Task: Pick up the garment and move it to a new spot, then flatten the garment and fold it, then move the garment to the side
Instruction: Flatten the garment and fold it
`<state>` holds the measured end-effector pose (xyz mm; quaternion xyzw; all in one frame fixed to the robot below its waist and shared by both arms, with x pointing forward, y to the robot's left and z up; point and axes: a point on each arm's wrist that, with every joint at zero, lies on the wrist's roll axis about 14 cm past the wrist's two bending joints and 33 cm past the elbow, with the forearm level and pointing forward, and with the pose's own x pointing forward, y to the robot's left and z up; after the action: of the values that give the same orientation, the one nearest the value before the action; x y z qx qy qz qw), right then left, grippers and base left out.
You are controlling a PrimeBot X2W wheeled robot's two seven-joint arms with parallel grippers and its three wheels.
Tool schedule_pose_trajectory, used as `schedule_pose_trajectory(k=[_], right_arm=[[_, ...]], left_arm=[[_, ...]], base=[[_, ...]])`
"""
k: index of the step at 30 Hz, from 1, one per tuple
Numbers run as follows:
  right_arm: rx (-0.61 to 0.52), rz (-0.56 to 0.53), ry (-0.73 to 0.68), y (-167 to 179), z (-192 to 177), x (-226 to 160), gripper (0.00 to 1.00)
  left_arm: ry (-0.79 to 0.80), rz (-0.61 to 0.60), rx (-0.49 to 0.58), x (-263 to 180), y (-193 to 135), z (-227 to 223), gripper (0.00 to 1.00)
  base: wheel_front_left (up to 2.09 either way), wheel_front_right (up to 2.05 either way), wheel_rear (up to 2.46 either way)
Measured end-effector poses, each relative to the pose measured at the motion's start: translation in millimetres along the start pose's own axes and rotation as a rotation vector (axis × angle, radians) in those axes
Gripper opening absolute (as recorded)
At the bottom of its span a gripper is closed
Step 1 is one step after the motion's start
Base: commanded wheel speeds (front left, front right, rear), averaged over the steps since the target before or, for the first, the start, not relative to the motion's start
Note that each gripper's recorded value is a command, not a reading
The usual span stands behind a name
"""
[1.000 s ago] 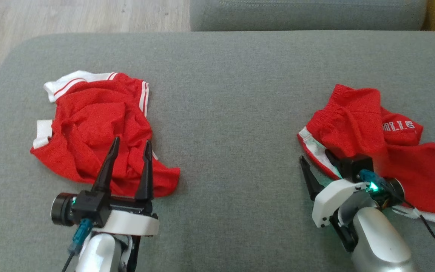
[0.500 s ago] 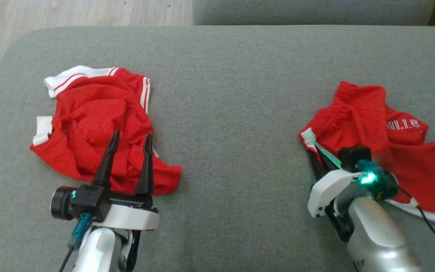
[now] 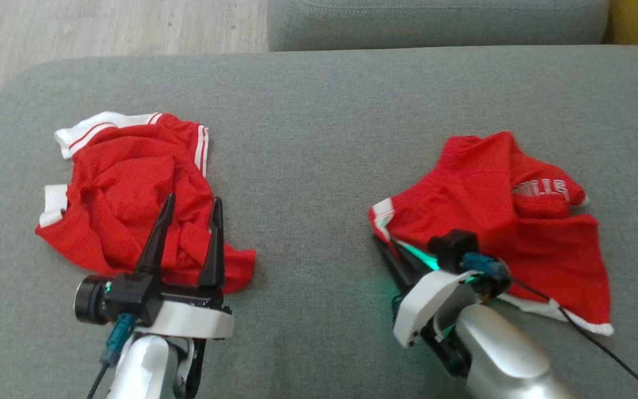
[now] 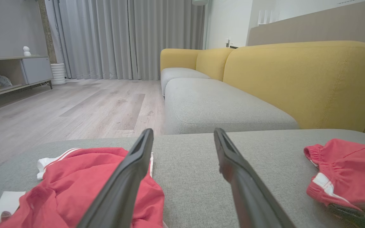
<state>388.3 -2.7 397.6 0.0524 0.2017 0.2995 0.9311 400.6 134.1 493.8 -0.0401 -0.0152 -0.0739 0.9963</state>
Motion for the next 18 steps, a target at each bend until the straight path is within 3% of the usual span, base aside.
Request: schedule_pose_trajectory(k=[6, 7, 8, 14, 18], right_arm=[[-0.009, 0.088, 0.033, 30.4, -9.8, -3.6, 0.0], [-0.016, 0.096, 0.036, 32.9, -11.1, -4.5, 0.69], [-0.019, 0.098, 0.032, 33.7, -10.6, -5.3, 1.0], [0.012, 0.056, -0.097, 23.6, 18.2, -11.2, 1.0], [0.051, -0.095, -0.245, -21.9, 50.4, -35.4, 1.0]], left_arm=[[-0.005, -0.008, -0.001, -0.1, -3.1, 1.8, 1.0], [-0.005, -0.01, -0.001, -0.1, -3.8, 1.7, 1.0], [-0.006, -0.013, 0.0, 0.2, -4.8, 2.0, 1.0], [-0.023, -0.032, 0.002, 3.3, -11.1, 7.8, 1.0], [-0.042, -0.067, 0.004, 6.9, -22.9, 14.1, 1.0]], base=[[0.0, 0.0, 0.0], [0.0, 0.0, 0.0], [0.0, 0.0, 0.0], [0.0, 0.0, 0.0], [0.0, 0.0, 0.0]])
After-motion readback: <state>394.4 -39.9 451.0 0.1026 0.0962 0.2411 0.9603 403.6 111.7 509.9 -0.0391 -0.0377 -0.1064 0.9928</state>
